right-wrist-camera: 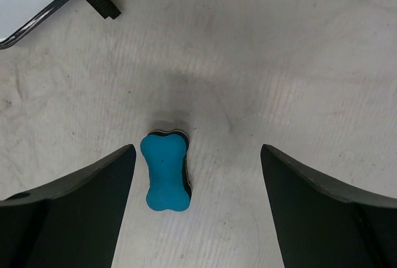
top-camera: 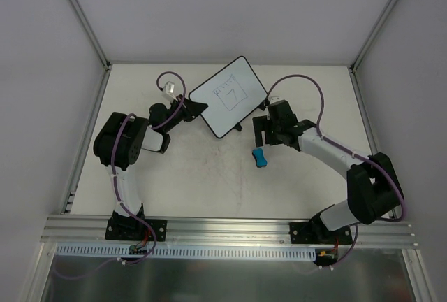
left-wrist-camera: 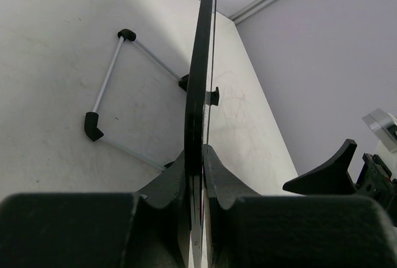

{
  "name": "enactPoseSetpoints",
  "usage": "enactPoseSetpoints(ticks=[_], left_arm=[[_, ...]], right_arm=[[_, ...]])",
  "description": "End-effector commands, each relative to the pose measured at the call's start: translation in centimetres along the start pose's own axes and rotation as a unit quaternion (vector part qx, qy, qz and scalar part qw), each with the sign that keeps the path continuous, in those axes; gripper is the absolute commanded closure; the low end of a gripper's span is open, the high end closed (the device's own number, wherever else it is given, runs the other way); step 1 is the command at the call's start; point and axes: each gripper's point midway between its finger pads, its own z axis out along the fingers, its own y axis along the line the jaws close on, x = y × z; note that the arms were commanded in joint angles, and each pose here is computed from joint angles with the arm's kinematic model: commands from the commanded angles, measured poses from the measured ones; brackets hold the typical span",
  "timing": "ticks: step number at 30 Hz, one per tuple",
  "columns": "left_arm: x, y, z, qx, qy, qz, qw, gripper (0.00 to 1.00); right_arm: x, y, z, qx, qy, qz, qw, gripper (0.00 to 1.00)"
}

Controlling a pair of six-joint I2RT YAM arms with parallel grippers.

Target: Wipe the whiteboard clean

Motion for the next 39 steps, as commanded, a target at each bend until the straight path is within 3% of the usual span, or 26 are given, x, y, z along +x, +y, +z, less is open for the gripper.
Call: enactPoseSetpoints(ticks=[1,19,23,33,39], left_arm=[[-3.4,-4.7,0.3,0.101,-0.08,0.064,0.99,0.99],[-2.8,-4.8,-0.4,0.104,-0.073,0.076,0.989,1.0],[-2.8,-4.9,-0.4,0.105,-0.072,0.076,0.989,1.0],[-2.8,-4.9,-0.5,0.106,-0.071,0.08,0.989,1.0],[-2.7,-4.9,-0.5,0.105,-0.07,0.081,0.989,1.0]], right_arm=[[-0.2,1.1,-0.7,-0.004,0.023,-0.037,0.999,0.15],[4.9,3.7,0.8,0.001,0.096,-0.073,0.993,0.31],[5.6,3.3,1.5,0.012,0.108,-0.075,0.991,0.42],[6.2,2.9,2.0,0.024,0.117,-0.077,0.99,0.56],[6.4,2.9,2.3,0.025,0.124,-0.08,0.989,0.56]])
